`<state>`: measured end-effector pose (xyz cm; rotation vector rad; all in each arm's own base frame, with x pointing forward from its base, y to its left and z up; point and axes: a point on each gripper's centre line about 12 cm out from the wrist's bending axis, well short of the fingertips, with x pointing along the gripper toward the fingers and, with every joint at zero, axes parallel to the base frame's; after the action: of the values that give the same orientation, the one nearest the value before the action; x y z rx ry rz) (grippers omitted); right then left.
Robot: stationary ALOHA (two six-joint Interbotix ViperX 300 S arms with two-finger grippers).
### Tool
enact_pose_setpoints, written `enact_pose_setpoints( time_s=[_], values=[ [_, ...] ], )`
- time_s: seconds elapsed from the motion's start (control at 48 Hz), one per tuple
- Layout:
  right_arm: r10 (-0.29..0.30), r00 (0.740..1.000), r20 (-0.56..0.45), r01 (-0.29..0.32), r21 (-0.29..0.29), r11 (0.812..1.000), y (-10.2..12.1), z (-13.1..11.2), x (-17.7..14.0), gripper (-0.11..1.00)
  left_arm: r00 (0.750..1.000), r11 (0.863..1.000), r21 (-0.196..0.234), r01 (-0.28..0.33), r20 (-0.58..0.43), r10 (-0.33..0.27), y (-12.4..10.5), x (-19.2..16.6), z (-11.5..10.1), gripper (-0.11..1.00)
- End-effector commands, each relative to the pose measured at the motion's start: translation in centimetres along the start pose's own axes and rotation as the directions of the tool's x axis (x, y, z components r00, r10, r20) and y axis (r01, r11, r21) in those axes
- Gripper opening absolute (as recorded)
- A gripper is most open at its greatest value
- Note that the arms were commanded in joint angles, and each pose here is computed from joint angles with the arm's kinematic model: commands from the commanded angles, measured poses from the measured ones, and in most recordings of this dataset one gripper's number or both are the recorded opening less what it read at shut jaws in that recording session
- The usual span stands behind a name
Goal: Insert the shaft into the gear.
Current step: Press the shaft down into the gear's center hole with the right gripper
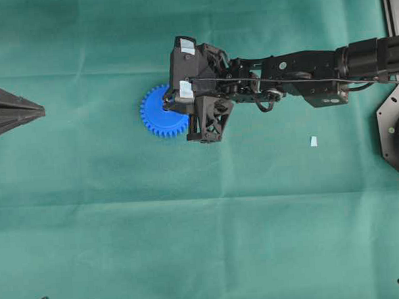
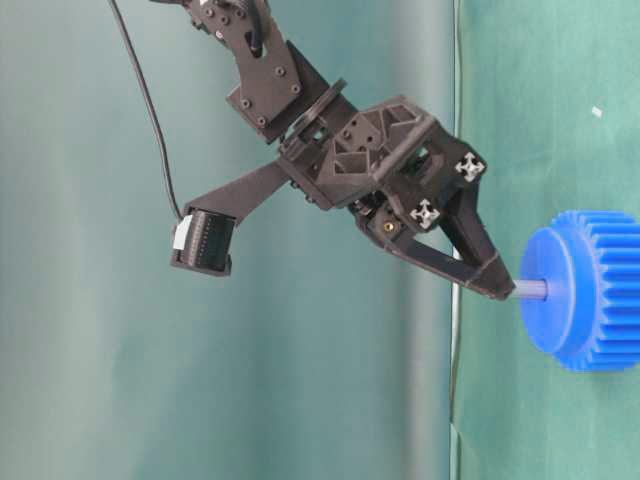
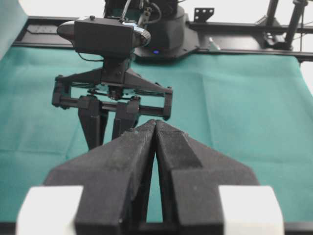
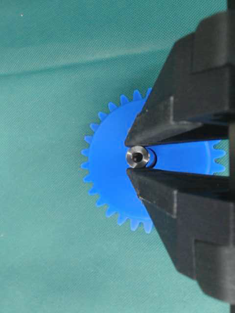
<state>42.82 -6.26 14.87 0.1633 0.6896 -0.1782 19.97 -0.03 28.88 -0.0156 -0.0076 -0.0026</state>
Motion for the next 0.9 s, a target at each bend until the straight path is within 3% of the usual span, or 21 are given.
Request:
enact_pose_setpoints(
  time_s=[0.0, 0.646, 0.729, 0.875],
  values=[
    [0.001, 1.0, 0.031, -0.001, -0.002, 1.0, 0.02, 0.84, -0.24, 0.17, 1.0, 1.0, 0.003, -0.002, 0.028, 0.002, 0.04, 0.23, 1.1, 0.0],
    [-0.001, 0.999, 0.035, 0.001, -0.002, 1.0, -0.05, 0.56, 0.53, 0.18, 1.0, 1.0, 0.003, -0.002, 0.028, 0.002, 0.04, 0.23, 1.1, 0.0],
    [-0.001, 0.999, 0.049, 0.001, -0.001, 1.0, -0.04, 0.75, 0.47, 0.31, 1.0, 1.0, 0.002, -0.002, 0.028, 0.002, 0.04, 0.23, 1.1, 0.0],
    [-0.001, 0.999, 0.054, 0.001, -0.001, 1.0, -0.05, 0.78, 0.52, 0.77, 1.0, 1.0, 0.002, -0.002, 0.028, 0.002, 0.04, 0.23, 1.1, 0.0]
  ],
)
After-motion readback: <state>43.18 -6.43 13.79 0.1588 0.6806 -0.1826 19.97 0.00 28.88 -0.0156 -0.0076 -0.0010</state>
